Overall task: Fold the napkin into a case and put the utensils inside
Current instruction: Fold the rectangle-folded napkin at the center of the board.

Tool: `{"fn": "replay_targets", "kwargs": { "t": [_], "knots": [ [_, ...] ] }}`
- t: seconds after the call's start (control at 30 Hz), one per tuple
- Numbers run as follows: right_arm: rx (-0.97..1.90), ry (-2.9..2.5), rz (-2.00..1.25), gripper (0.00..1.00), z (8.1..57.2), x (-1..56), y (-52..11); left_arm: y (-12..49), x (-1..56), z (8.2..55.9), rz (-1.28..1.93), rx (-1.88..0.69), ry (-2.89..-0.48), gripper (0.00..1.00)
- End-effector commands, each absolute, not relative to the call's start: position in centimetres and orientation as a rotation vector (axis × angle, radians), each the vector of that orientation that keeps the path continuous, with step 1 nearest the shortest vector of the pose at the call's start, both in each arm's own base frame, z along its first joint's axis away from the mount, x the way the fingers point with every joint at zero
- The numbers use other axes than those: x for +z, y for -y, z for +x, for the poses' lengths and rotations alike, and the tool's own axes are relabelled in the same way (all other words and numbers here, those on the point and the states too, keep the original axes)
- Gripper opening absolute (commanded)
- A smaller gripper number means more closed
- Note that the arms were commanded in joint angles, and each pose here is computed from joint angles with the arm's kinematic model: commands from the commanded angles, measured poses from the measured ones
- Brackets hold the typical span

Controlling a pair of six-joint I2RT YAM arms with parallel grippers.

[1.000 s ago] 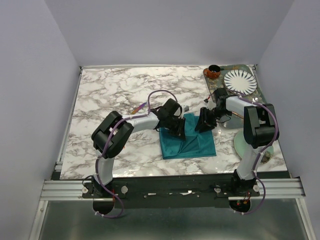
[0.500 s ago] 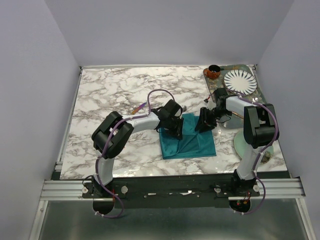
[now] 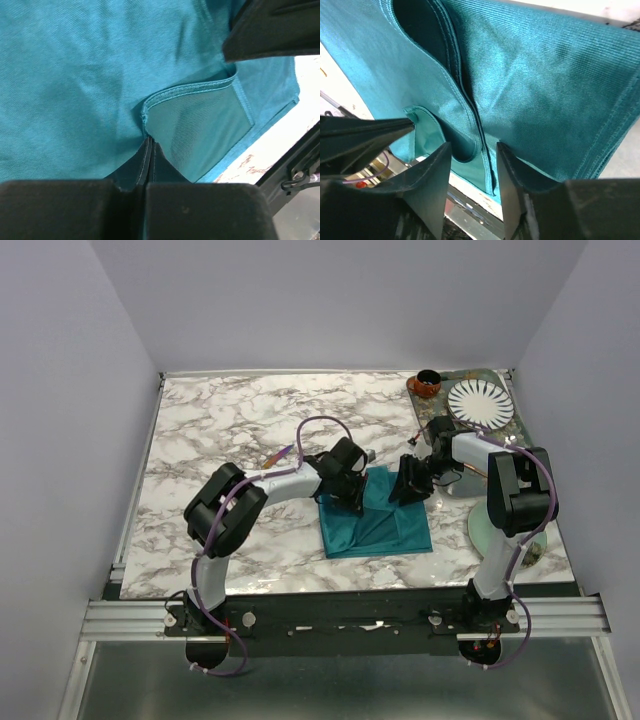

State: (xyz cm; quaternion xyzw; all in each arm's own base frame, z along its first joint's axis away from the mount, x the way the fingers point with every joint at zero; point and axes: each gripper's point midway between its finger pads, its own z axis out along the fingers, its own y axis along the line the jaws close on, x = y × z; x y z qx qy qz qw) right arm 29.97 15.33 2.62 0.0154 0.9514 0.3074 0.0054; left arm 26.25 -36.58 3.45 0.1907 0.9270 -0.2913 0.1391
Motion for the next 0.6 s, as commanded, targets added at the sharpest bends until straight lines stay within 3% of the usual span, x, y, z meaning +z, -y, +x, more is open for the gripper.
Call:
{"fn": "replay_targets", "kwargs": {
  "t": [0.0, 0.17, 0.57],
  "knots": [
    [0.954, -2.999, 0.057, 0.52, 29.5, 3.0, -15.2, 38.1, 5.7, 26.0, 0.626, -0.881, -2.607, 0.00],
    [0.950, -2.990, 0.047, 0.60, 29.6, 3.7, -15.1, 39.7, 7.0, 24.4, 0.713, -0.942, -2.553, 0.00],
    [0.932, -2.989, 0.041, 0.62, 29.5, 4.1, -14.7, 42.9, 8.7, 20.2, 0.922, -1.062, -2.409, 0.00]
  ]
}}
